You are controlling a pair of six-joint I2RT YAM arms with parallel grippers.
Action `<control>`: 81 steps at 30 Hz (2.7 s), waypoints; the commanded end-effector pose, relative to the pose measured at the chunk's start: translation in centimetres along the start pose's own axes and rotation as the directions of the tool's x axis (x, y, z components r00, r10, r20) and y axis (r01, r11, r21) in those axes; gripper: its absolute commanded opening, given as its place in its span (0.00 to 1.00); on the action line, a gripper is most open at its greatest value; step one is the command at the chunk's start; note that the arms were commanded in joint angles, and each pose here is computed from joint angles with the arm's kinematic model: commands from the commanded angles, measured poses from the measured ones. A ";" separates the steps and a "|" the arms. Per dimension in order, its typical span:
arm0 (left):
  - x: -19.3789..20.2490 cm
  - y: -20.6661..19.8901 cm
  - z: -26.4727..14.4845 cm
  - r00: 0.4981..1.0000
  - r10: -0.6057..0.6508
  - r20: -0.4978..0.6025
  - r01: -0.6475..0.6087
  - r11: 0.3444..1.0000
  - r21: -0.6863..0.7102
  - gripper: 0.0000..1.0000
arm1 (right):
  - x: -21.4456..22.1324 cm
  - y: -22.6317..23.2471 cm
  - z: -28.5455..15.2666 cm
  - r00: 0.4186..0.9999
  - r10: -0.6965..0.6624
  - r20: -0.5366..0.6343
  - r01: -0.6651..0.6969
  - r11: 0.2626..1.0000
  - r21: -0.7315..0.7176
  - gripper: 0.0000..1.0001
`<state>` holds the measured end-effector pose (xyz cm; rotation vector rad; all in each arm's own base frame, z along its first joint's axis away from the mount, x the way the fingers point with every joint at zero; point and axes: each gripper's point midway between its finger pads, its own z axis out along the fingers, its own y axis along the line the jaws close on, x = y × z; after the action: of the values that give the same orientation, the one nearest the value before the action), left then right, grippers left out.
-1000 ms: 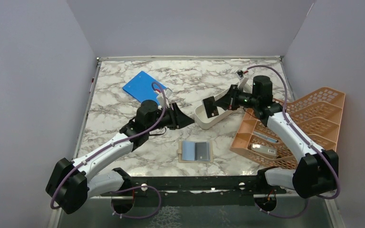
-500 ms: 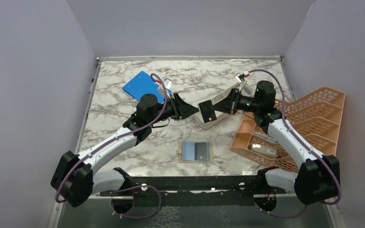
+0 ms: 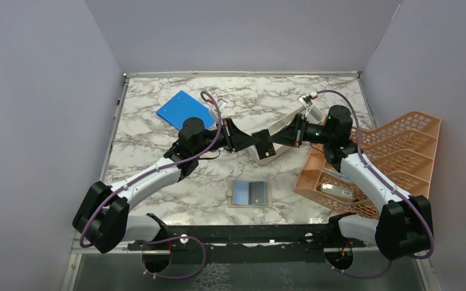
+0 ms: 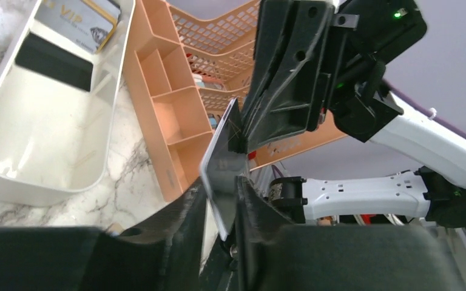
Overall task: Put the credit cards into the card holder
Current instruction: Place the credit card in the storage box.
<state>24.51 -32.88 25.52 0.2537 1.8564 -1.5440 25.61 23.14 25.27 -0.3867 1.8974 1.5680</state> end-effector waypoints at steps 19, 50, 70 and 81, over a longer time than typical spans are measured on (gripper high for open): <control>-0.2 -3.1 -2.0 0.996 0.067 0.065 -0.076 0.987 0.145 0.00 | 0.2 0.3 0.2 1.000 0.026 -0.007 -0.027 0.998 -0.050 0.02; -0.2 -5.0 -3.0 0.987 0.122 0.103 -0.143 0.962 0.233 0.00 | 0.1 3.4 -0.4 0.995 0.101 0.020 -0.095 0.976 -0.194 0.01; 0.1 -3.5 -3.4 0.992 0.080 0.100 -0.099 0.975 0.198 0.00 | 0.1 2.0 -0.3 0.993 0.119 0.028 -0.113 0.980 -0.161 0.02; 0.0 -2.3 -3.9 0.993 0.071 0.098 -0.087 0.982 0.166 0.00 | -0.4 1.7 -0.7 0.992 0.120 0.040 -0.113 0.982 -0.152 0.08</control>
<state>21.89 -30.53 26.95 0.3013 1.6604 -1.6388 23.77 23.45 26.72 -0.3157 1.8261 1.8278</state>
